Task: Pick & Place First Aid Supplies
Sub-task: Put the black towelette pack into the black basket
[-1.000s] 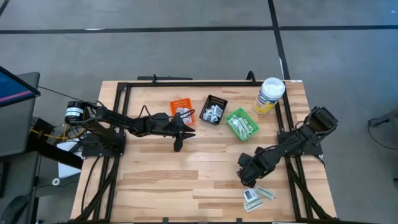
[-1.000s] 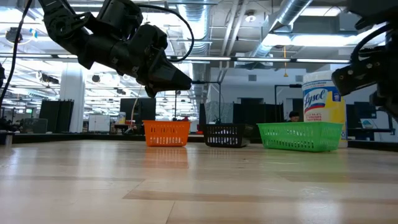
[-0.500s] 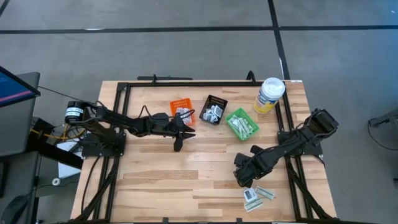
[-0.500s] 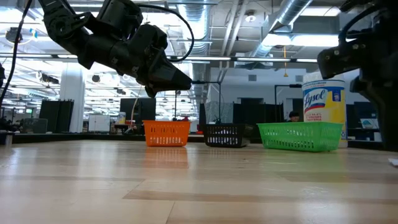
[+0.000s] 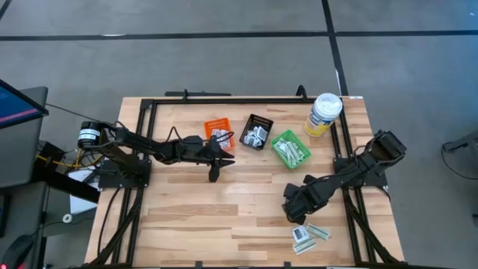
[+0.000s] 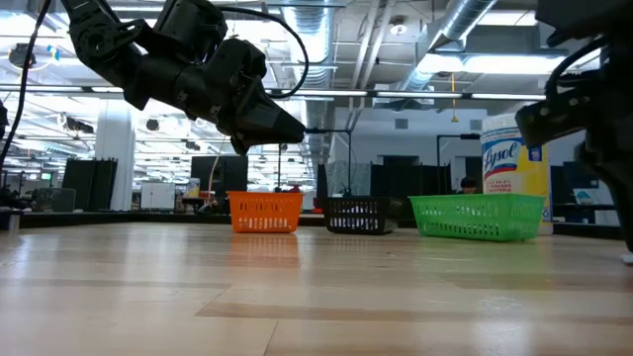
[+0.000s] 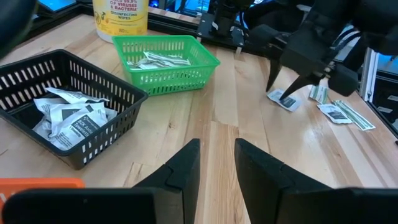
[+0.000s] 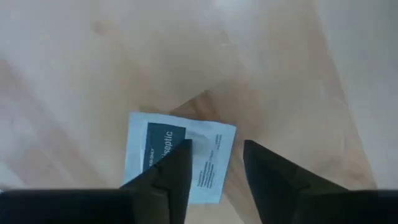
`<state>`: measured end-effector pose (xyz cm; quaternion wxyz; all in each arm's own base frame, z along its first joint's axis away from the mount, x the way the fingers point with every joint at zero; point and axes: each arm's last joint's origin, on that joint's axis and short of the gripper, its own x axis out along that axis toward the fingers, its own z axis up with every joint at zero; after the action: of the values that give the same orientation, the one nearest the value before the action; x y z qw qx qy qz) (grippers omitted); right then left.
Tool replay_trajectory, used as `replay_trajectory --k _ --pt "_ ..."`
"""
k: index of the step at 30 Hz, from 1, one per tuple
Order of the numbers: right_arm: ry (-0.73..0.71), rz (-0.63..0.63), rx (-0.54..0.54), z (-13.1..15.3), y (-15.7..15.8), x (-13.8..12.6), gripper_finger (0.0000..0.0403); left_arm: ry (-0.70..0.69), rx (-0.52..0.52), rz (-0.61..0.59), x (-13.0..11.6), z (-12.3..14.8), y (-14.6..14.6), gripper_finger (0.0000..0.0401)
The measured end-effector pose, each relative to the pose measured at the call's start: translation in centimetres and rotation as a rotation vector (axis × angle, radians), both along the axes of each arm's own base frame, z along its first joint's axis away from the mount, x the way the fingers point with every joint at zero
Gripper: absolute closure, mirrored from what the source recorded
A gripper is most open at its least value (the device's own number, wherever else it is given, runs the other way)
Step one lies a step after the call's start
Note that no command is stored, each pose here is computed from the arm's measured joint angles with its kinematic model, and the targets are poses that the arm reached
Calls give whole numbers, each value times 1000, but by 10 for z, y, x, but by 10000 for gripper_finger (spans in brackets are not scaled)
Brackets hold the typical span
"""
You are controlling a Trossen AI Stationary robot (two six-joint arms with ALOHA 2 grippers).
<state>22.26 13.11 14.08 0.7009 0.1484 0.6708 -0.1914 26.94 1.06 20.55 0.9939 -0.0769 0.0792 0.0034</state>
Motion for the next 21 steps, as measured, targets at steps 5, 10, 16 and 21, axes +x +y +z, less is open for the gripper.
replay_trajectory --k 5,10,16,21 --pt "-5 -60 -2 -1 -1 -1 259 0 0 0 0 0 0 301" --pt "-21 -32 10 -3 -2 0 314 0 0 0 0 0 0 301" --pt "-27 -39 15 -8 -6 -1 393 0 0 0 0 0 0 301" --pt "-17 -10 1 -2 -4 3 392 0 0 0 0 0 0 301"
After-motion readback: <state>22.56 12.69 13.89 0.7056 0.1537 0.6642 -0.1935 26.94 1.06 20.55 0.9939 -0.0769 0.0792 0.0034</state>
